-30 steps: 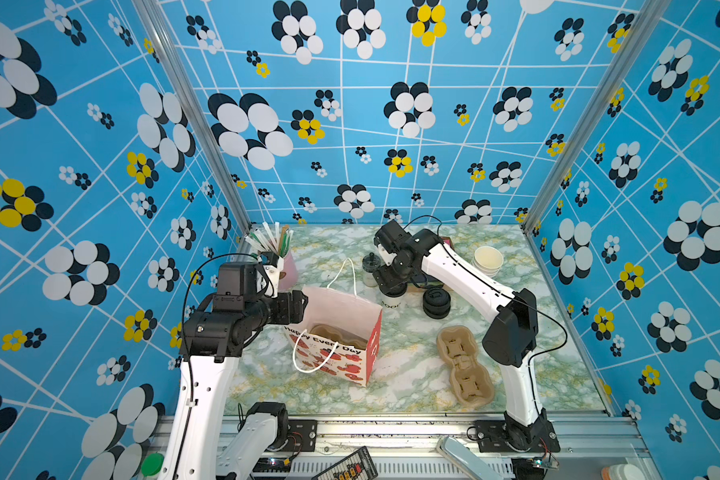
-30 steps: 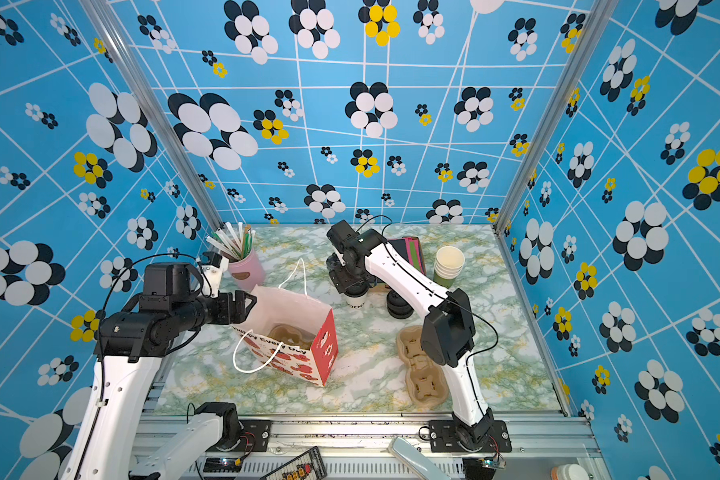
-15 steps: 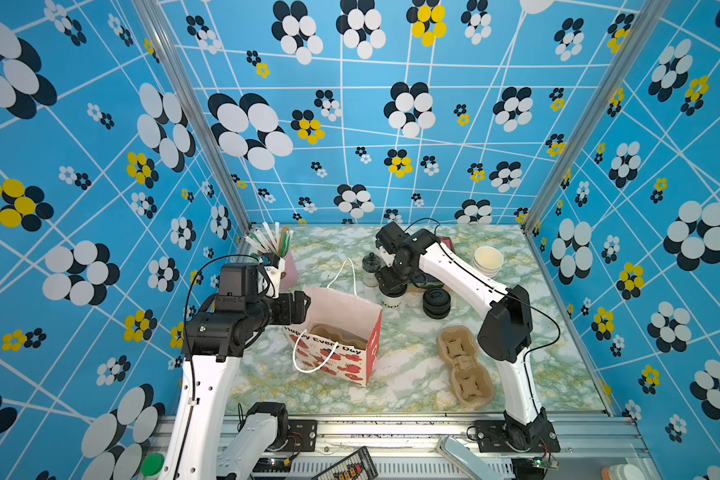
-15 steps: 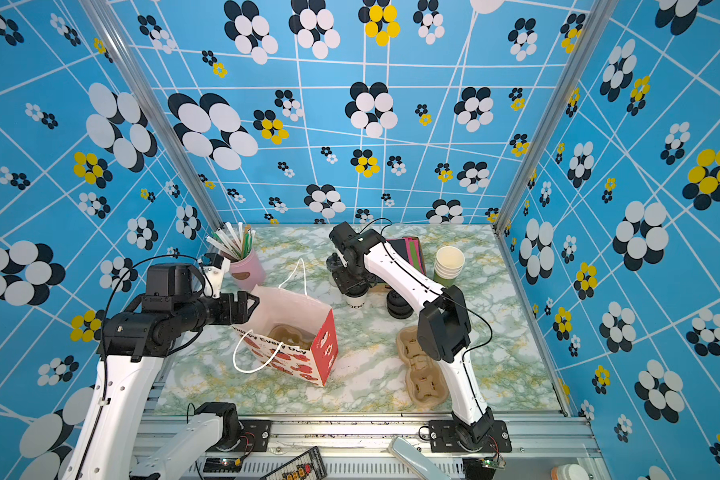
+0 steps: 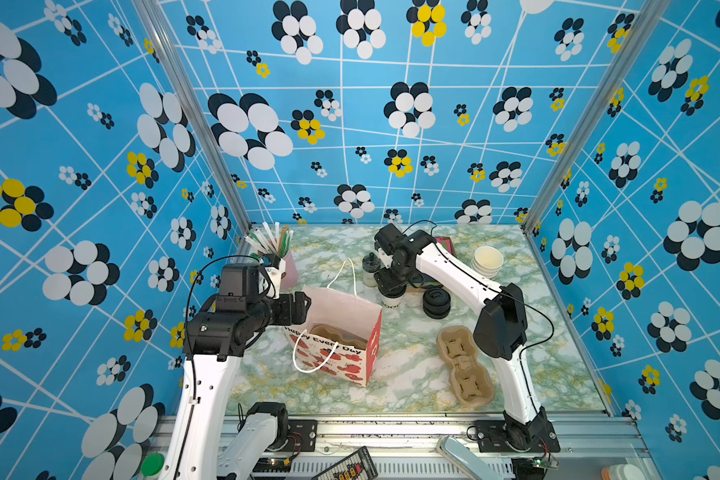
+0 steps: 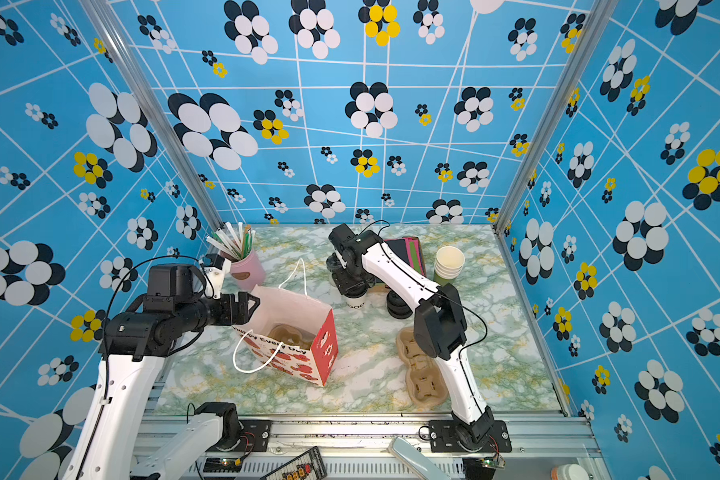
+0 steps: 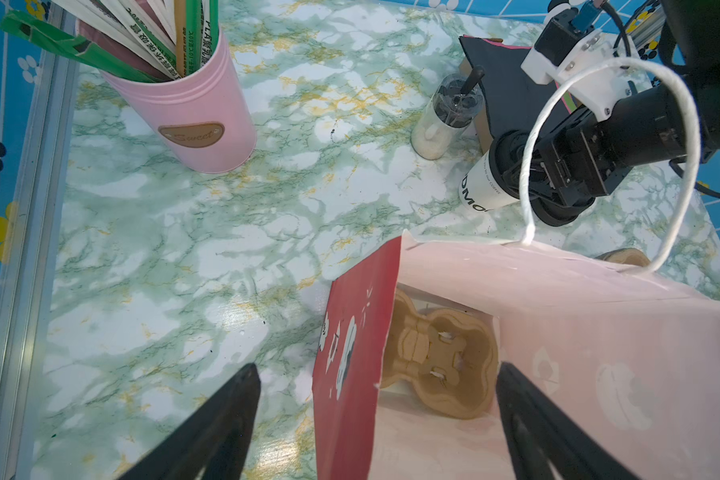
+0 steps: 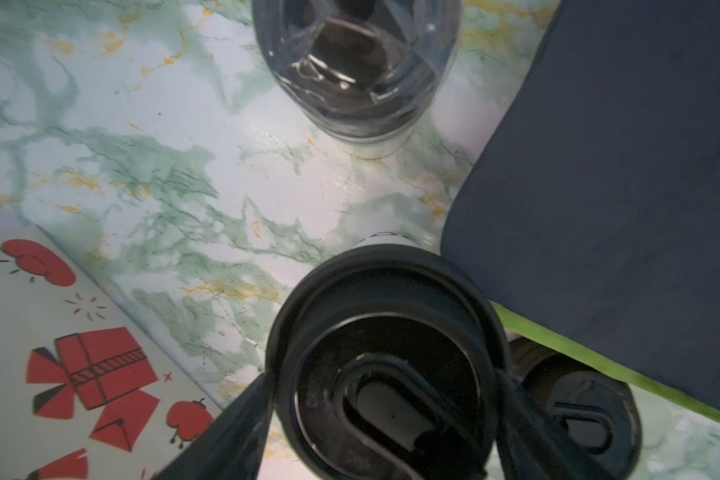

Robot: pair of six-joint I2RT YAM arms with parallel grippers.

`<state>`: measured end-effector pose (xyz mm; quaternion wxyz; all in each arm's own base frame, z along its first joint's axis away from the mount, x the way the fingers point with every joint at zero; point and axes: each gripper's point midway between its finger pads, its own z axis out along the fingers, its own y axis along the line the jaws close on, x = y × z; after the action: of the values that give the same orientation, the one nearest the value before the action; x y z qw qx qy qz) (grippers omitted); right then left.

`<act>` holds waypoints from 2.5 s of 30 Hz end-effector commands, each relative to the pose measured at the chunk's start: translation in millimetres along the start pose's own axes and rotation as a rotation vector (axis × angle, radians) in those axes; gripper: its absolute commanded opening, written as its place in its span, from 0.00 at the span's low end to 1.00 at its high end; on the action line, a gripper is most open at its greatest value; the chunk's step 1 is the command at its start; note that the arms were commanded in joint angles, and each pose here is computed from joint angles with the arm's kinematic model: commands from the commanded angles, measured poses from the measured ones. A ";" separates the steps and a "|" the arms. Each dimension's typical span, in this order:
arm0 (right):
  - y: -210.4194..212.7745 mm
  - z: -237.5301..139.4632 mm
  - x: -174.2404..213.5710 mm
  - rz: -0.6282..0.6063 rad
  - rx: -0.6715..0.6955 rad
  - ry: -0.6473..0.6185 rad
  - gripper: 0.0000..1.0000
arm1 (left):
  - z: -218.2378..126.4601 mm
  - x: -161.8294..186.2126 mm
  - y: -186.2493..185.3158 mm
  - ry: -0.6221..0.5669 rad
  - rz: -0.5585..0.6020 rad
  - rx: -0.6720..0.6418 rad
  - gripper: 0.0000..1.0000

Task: Pack the takeout coffee
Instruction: 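Close the right gripper on the black lid of the coffee cup, then lift the coffee cup and carry it toward the bag opening with the right gripper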

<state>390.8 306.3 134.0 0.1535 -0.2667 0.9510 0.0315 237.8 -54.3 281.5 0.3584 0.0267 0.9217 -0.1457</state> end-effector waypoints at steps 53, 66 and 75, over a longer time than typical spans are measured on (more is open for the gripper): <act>-5.4 -175.1 8.7 0.000 -0.069 -0.282 0.66 | 27.4 8.3 12.4 0.052 -0.003 -0.022 0.29; 13.9 -242.4 31.1 -0.072 -0.116 -0.384 0.66 | 34.8 0.3 1.4 0.023 -0.052 0.053 0.00; 32.5 -275.3 41.8 -0.122 -0.158 -0.436 0.66 | 39.4 -6.4 -7.8 -0.007 -0.100 0.115 0.00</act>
<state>279.3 279.3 367.9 0.3308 -0.3106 0.8797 0.1426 262.4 -68.1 258.2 0.3457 0.0085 0.9180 -0.1939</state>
